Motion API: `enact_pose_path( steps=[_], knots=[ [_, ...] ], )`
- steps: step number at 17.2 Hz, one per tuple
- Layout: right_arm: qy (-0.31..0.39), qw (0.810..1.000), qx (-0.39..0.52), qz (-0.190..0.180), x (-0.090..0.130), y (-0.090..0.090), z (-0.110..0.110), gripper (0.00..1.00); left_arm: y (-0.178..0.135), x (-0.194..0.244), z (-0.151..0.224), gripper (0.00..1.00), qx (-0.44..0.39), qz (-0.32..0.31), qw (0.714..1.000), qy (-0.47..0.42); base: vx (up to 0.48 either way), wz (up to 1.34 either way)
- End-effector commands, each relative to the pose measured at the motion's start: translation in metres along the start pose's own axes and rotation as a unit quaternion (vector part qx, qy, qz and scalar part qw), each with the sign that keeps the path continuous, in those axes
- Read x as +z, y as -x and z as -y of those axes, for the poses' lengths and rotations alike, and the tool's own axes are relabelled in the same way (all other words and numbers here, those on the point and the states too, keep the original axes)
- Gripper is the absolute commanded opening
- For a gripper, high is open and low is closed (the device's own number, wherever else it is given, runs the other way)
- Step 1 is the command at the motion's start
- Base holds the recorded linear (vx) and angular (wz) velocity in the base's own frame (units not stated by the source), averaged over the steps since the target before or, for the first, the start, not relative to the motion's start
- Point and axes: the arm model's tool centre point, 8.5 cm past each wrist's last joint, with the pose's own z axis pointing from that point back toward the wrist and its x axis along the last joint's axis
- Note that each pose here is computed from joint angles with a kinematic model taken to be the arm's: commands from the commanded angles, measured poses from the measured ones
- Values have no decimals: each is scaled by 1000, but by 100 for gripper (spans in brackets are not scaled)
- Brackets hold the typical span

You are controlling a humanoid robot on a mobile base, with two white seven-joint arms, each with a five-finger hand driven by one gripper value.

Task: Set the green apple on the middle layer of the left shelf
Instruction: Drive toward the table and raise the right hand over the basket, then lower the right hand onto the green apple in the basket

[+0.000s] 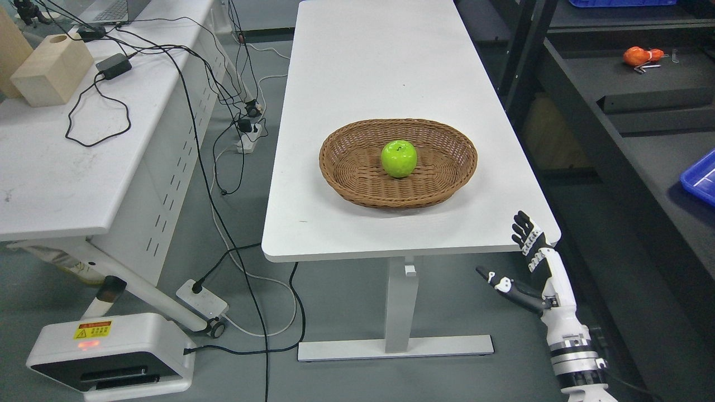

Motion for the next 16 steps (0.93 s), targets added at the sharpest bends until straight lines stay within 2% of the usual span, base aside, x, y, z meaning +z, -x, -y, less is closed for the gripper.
enact_pose_path(
  steps=[1, 3, 7, 9, 10, 11, 12, 13, 16],
  knots=[
    [-59, 925, 374, 21, -20, -20, 53, 100, 0, 2, -11, 100, -1, 0, 1000, -9, 12, -1],
    [-20, 910, 412, 47, -19, -39, 75, 100, 0, 2, -11, 100, -1, 0, 1000, -9, 48, 0],
    [-27, 908, 408, 88, -15, -52, 70, 100, 0, 2, -11, 100, -1, 0, 1000, -9, 133, 117],
    [-29, 909, 403, 105, -19, -56, 65, 100, 0, 2, -11, 100, -1, -1, 1000, -9, 270, 168],
    [-34, 908, 399, 126, -24, -63, 63, 100, 0, 2, -11, 100, -1, -1, 1000, -9, 323, 139],
    [-57, 908, 392, 140, -29, -67, 56, 100, 0, 2, -11, 100, -1, 0, 1000, -9, 442, 108],
    [-105, 903, 391, 141, -32, -64, 39, 100, 0, 2, -11, 100, -1, 0, 1000, -9, 442, 108],
    [-149, 898, 388, 144, -31, -61, 22, 100, 0, 2, -11, 100, -1, 0, 1000, -9, 367, 53],
    [-224, 882, 385, 153, -24, -54, -5, 100, 0, 2, -11, 100, -1, -1, 1000, -9, 290, 21]
  ],
)
